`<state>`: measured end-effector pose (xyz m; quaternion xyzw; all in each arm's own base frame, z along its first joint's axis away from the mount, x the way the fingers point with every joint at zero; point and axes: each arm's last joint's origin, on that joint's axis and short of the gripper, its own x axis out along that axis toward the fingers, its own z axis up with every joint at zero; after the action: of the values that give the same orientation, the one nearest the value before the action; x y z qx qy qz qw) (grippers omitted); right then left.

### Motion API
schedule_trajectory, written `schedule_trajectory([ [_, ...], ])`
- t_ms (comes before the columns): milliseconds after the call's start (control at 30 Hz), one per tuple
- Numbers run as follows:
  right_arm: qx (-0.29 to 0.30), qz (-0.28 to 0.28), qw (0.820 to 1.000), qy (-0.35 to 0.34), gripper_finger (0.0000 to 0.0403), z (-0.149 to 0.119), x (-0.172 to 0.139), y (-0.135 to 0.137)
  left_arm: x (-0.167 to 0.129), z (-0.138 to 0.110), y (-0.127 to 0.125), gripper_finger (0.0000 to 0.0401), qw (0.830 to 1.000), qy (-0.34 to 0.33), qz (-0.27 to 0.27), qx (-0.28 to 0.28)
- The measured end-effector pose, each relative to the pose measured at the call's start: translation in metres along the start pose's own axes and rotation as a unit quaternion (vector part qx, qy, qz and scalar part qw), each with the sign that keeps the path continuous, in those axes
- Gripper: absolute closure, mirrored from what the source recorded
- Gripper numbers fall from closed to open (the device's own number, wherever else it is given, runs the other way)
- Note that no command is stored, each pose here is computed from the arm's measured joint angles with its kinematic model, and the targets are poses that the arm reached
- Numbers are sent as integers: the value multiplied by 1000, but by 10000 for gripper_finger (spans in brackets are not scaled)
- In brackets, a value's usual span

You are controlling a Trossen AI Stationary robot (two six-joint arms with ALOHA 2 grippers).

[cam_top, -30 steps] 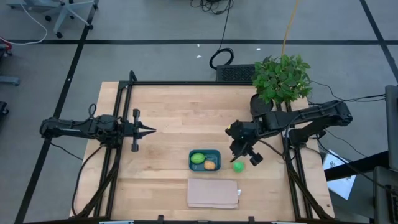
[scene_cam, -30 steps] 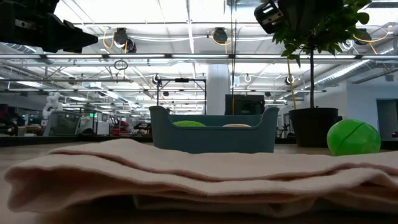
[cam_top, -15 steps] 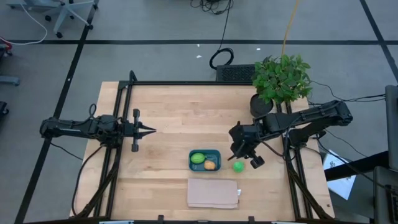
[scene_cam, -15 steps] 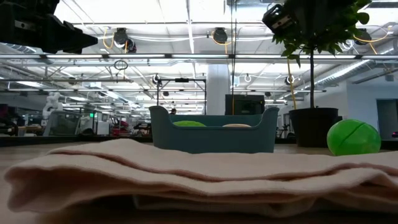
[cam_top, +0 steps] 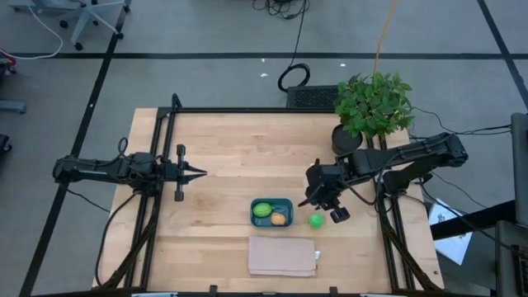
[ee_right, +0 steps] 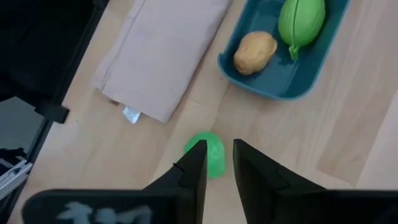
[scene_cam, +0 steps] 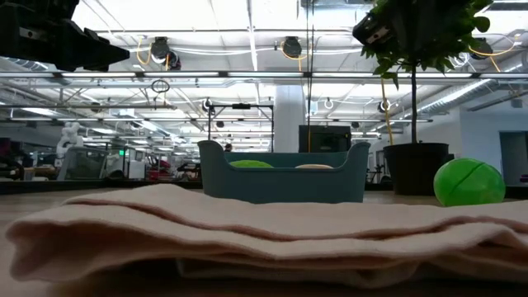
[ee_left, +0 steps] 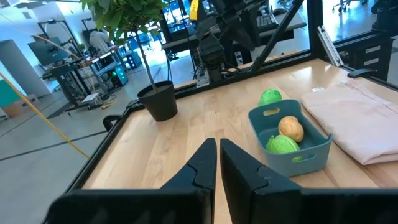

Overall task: Pick and placing Produce into tupperware
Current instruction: Put the green avocado into the dark blue bin

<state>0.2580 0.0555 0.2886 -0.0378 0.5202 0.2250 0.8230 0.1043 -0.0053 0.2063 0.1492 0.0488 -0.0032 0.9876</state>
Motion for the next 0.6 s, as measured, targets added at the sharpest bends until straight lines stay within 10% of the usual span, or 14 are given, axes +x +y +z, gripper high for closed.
schedule_trajectory([
  [600, 16, -27, 999, -16, 148, 4, 1, 1, 0, -3, -1, 375, 1000, 14, -4, 1],
])
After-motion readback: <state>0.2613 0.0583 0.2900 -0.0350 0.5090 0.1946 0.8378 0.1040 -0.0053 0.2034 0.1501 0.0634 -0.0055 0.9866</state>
